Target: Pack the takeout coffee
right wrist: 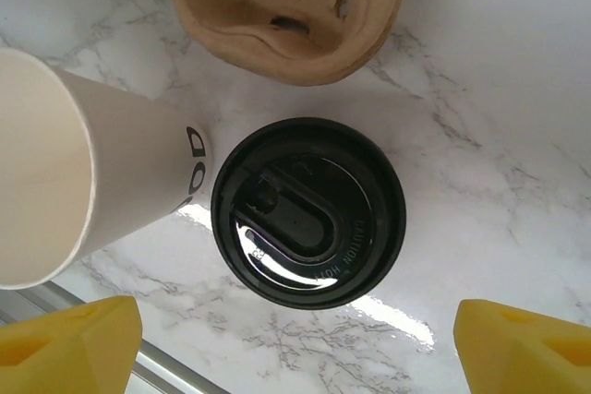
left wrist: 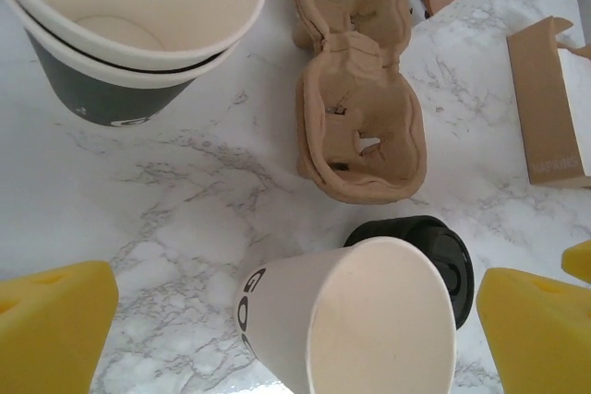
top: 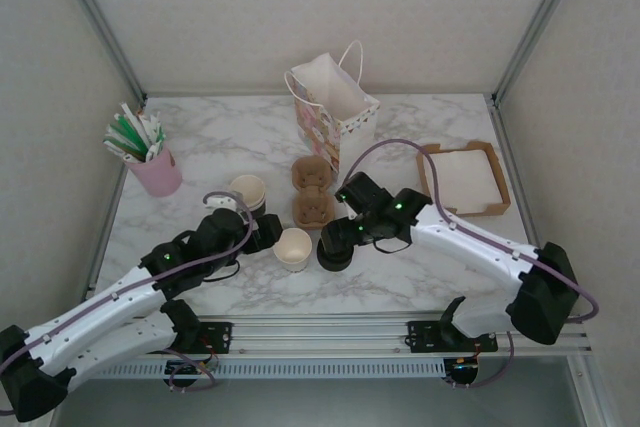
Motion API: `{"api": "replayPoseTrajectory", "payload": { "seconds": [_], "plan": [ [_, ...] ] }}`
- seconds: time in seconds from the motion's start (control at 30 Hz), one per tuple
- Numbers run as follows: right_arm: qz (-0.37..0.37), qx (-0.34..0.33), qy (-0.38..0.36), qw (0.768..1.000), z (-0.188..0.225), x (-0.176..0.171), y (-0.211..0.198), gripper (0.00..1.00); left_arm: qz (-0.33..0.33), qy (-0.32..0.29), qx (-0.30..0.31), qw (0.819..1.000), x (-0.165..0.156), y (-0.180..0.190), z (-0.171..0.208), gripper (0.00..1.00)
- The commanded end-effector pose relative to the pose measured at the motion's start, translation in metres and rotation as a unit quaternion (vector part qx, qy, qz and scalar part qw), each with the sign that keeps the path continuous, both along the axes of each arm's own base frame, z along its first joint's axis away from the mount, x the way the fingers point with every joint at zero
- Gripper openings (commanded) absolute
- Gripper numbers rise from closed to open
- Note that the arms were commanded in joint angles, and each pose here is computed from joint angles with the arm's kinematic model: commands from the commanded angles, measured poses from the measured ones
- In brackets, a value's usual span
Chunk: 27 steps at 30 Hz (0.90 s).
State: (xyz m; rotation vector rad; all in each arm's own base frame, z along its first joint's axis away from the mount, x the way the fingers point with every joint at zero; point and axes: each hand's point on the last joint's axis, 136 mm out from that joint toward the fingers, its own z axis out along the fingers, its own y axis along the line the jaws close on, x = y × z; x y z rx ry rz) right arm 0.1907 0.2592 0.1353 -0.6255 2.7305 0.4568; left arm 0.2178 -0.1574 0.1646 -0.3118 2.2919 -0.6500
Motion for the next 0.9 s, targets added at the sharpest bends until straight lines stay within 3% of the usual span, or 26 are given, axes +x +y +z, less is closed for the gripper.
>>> {"api": "replayPoseTrajectory", "payload": {
  "seconds": [0.0, 0.37, 0.67, 0.73, 0.87],
  "plan": [
    [0.025, -0.032, 0.005, 0.999, -0.003, -0.004, 0.002, 0.88, 0.025, -0.022, -0.016, 0.999, 0.003, 0.009, 0.009, 1.0],
    [0.084, -0.093, 0.005, 0.992, -0.023, 0.003, 0.007, 0.88, 0.028, -0.026, -0.012, 0.999, 0.003, 0.018, 0.01, 1.0],
    [0.109, -0.097, 0.025, 0.989, -0.037, 0.006, 0.022, 0.92, 0.027, -0.023, -0.015, 0.999, 0.002, 0.02, 0.007, 1.0],
    [0.111, -0.102, 0.028, 0.988, -0.039, 0.007, 0.022, 0.96, 0.028, -0.021, -0.014, 0.999, 0.002, 0.021, 0.006, 1.0],
    [0.112, -0.107, 0.033, 0.987, -0.045, 0.008, 0.024, 0.94, 0.028, -0.02, -0.012, 0.999, 0.001, 0.023, 0.006, 1.0]
  ]
}}
